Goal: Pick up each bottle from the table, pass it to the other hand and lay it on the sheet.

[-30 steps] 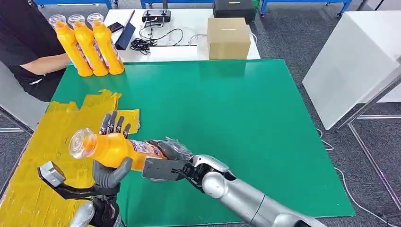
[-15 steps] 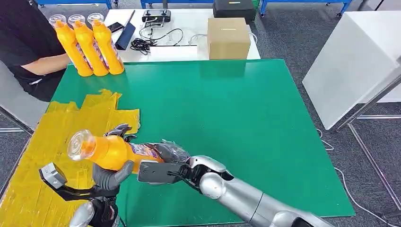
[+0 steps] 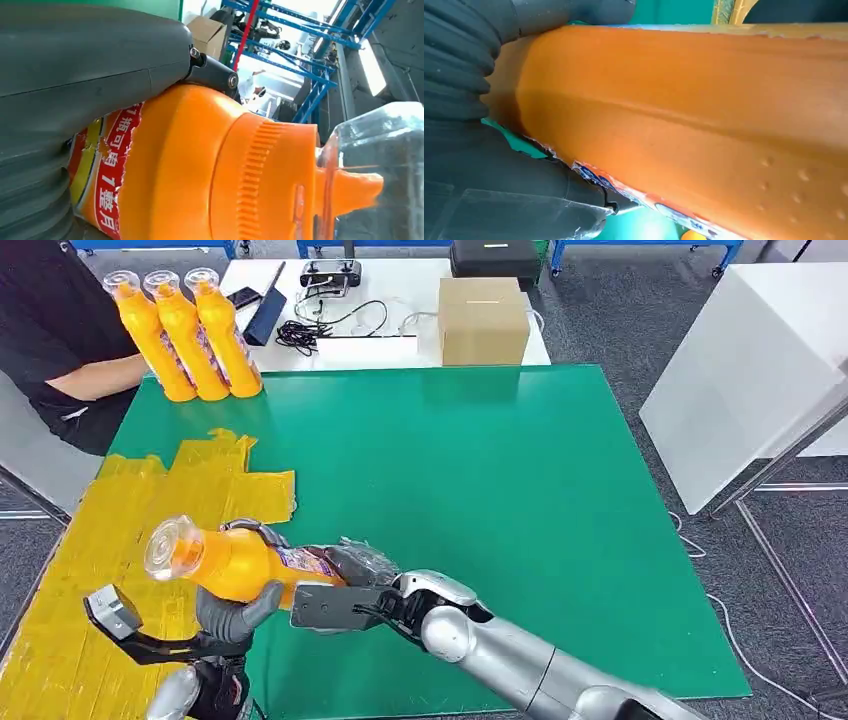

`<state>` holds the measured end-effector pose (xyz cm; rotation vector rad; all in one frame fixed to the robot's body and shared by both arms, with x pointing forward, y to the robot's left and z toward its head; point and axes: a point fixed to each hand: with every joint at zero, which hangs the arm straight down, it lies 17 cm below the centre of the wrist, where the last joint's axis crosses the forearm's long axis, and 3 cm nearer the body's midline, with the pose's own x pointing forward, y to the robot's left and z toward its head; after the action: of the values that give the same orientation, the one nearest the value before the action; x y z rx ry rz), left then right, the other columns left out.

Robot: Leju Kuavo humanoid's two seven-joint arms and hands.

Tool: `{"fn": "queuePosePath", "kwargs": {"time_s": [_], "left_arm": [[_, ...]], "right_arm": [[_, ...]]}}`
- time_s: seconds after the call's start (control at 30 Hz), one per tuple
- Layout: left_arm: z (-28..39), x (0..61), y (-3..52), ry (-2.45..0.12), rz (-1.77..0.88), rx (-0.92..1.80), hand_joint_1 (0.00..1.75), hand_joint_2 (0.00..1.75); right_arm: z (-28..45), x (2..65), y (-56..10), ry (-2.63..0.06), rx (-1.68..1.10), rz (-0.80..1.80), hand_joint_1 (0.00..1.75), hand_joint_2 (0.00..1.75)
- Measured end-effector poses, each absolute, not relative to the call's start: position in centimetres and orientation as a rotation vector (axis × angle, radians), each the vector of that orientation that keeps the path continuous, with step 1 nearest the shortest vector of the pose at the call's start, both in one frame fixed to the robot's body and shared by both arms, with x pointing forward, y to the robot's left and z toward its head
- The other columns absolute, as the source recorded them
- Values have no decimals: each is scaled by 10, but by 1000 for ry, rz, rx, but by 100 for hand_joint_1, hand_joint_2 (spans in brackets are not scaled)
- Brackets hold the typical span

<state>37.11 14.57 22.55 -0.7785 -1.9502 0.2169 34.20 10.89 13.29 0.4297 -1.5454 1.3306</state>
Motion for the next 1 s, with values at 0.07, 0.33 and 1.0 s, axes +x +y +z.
{"fn": "queuePosePath", "kwargs": {"time_s": [0.07,0.33,1.0], "left_arm": [[226,372,145,-1950,215,-778,175,175],[229,375,154,-2018,193,-661,175,175],[225,364,196,-2198,-84,369,175,175]], "right_arm": [[133,342,109,-1544,430,1329,175,175],[165,352,102,-1757,370,1186,0,0],[272,348,-34,-2185,180,481,0,0]]}}
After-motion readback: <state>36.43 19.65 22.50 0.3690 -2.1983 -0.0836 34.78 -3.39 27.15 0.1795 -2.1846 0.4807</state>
